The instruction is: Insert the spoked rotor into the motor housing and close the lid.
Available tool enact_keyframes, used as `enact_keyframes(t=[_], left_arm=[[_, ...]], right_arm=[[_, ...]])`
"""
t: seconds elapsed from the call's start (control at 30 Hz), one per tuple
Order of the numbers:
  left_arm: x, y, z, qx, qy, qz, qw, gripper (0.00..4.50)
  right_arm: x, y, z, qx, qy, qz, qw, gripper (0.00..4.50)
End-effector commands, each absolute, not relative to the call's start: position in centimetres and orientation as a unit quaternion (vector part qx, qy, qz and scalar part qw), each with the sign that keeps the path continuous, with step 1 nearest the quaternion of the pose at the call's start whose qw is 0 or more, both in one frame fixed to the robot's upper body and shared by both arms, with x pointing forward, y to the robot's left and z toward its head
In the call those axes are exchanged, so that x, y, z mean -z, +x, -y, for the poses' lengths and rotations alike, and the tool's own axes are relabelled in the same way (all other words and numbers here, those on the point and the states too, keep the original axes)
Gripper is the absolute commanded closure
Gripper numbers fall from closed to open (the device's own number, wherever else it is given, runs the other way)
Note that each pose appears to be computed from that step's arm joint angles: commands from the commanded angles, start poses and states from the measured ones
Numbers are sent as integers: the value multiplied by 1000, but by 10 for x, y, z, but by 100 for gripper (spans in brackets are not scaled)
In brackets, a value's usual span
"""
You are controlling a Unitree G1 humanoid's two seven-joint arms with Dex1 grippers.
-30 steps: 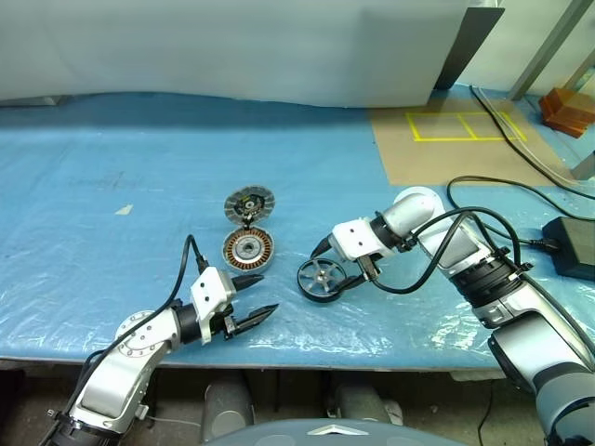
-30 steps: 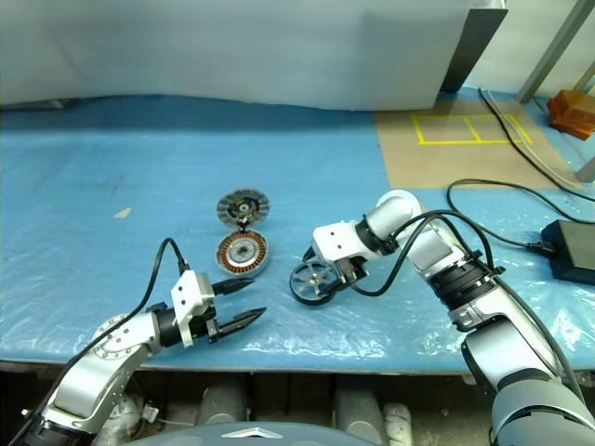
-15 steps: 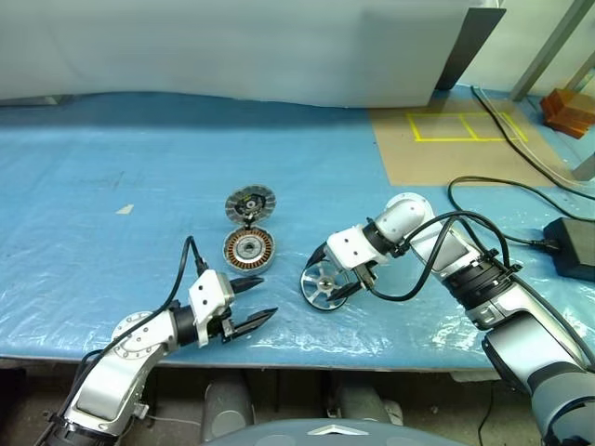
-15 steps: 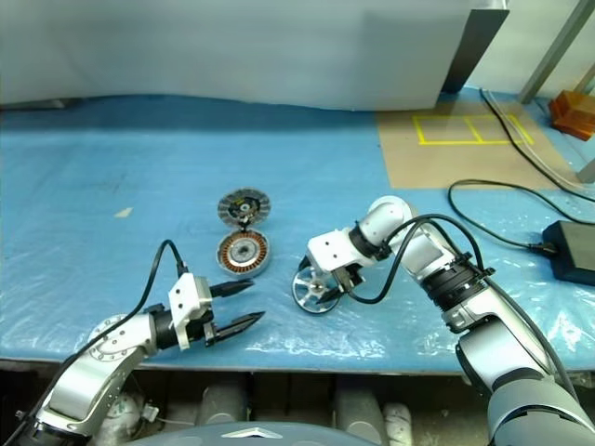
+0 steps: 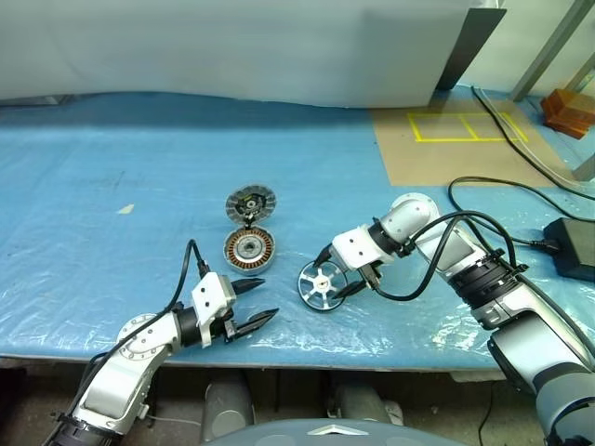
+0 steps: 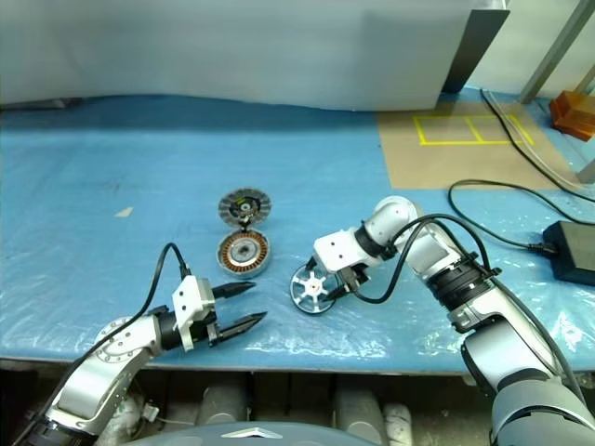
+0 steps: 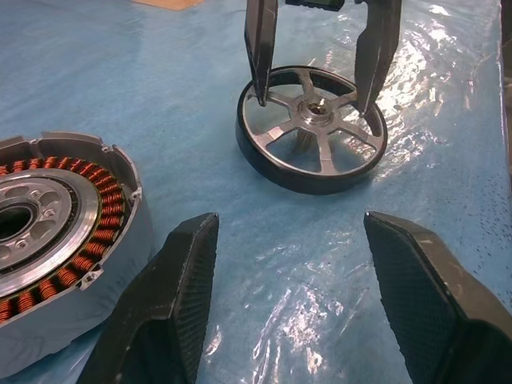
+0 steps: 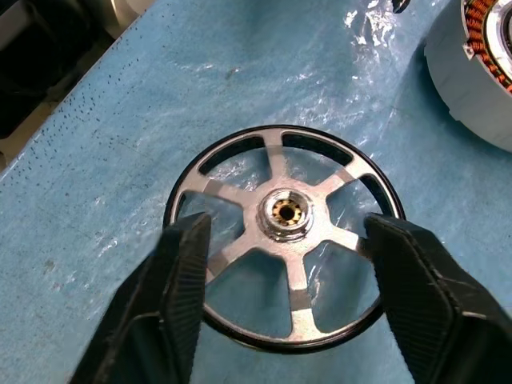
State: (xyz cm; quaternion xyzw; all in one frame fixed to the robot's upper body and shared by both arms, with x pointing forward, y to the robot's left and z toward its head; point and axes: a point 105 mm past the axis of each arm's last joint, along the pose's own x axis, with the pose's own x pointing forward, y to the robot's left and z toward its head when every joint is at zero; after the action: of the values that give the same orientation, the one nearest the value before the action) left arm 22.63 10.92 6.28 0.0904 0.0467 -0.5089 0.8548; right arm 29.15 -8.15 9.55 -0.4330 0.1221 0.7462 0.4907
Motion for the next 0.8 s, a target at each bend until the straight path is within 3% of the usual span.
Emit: enact_keyframes(t=[0.03,0.2,0.47,0.8], left_arm=[[-72,228,-106,511,97,-31,854,146],[-70,227,-107,510,95,-33,854,146],[-68,229,-112,503,96,-34,859,146],[-79,240,-139,458,107,-21,882,146]], right_arm=[[-96,291,77,-749,-437,-114,486,253],[-87,290,71,-749,-428,-124,490,420],[-89,293,72,-748,-422,-132,494,424],[-145,295,61,-744,-327,-72,578,424]])
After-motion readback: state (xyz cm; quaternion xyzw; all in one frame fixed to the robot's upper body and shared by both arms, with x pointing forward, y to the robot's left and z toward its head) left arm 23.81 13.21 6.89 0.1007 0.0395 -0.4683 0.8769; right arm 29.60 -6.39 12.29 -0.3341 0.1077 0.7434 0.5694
